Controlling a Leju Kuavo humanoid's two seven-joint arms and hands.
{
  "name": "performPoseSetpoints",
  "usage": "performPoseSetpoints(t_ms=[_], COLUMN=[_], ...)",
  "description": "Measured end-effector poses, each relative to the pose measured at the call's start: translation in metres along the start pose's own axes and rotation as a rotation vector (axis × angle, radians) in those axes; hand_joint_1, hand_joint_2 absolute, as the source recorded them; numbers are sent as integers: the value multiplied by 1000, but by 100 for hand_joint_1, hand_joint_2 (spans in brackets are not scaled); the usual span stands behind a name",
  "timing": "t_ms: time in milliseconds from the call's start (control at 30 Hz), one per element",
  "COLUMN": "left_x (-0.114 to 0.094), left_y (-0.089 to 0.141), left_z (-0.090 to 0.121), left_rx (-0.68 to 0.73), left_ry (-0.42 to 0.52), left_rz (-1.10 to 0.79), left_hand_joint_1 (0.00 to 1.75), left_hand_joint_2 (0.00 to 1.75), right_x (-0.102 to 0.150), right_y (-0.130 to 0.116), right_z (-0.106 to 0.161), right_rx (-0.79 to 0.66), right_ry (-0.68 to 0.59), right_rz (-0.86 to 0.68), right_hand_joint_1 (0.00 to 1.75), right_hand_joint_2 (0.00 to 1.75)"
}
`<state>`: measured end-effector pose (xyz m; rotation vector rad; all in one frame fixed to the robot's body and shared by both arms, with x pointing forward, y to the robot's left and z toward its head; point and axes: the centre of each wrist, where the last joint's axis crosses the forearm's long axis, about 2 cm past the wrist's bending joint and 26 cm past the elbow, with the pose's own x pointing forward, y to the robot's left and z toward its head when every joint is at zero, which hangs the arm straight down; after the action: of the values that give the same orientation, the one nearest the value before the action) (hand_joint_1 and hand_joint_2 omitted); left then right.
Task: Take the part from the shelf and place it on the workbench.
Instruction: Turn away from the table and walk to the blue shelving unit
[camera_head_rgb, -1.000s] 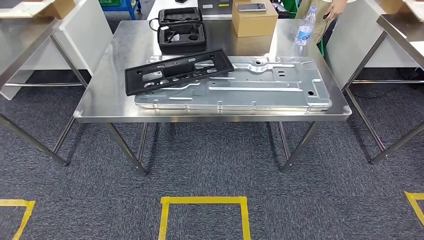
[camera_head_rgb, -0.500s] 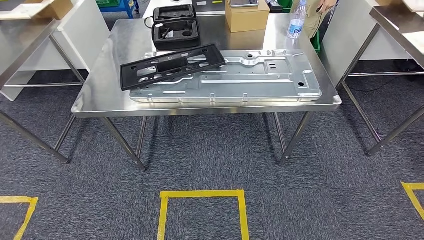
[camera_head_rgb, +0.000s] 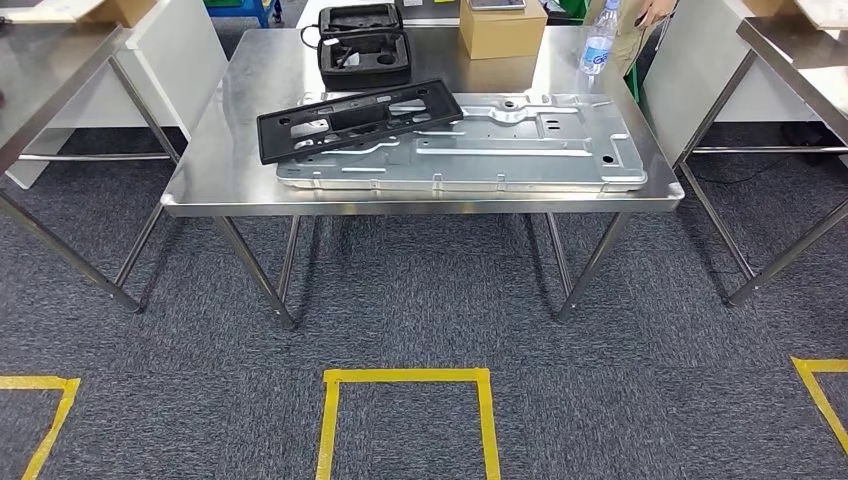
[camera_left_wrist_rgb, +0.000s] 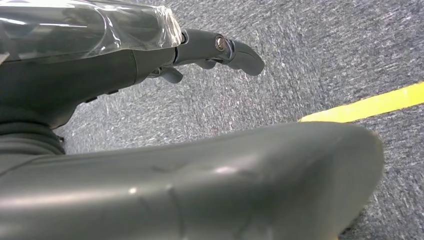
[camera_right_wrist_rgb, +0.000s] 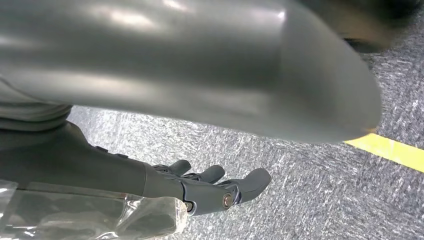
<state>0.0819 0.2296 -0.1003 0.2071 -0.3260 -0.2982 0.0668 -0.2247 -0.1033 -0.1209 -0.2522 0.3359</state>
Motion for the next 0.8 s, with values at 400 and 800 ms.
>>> performPoseSetpoints(t_ms=[400,800], left_x=[-1,1], left_y=[-1,-2], left_z=[0,0], left_rx=[-12,-23], left_ry=[-1,-4], left_rz=[-16,-19], left_hand_joint_1=[0,0], left_hand_joint_2=[0,0], right_x=[0,0], right_y=[0,0], right_z=[0,0], right_rx=[2,1], right_ry=[1,-1], right_rz=[-8,-10], right_hand_joint_1=[0,0], right_hand_joint_2=[0,0])
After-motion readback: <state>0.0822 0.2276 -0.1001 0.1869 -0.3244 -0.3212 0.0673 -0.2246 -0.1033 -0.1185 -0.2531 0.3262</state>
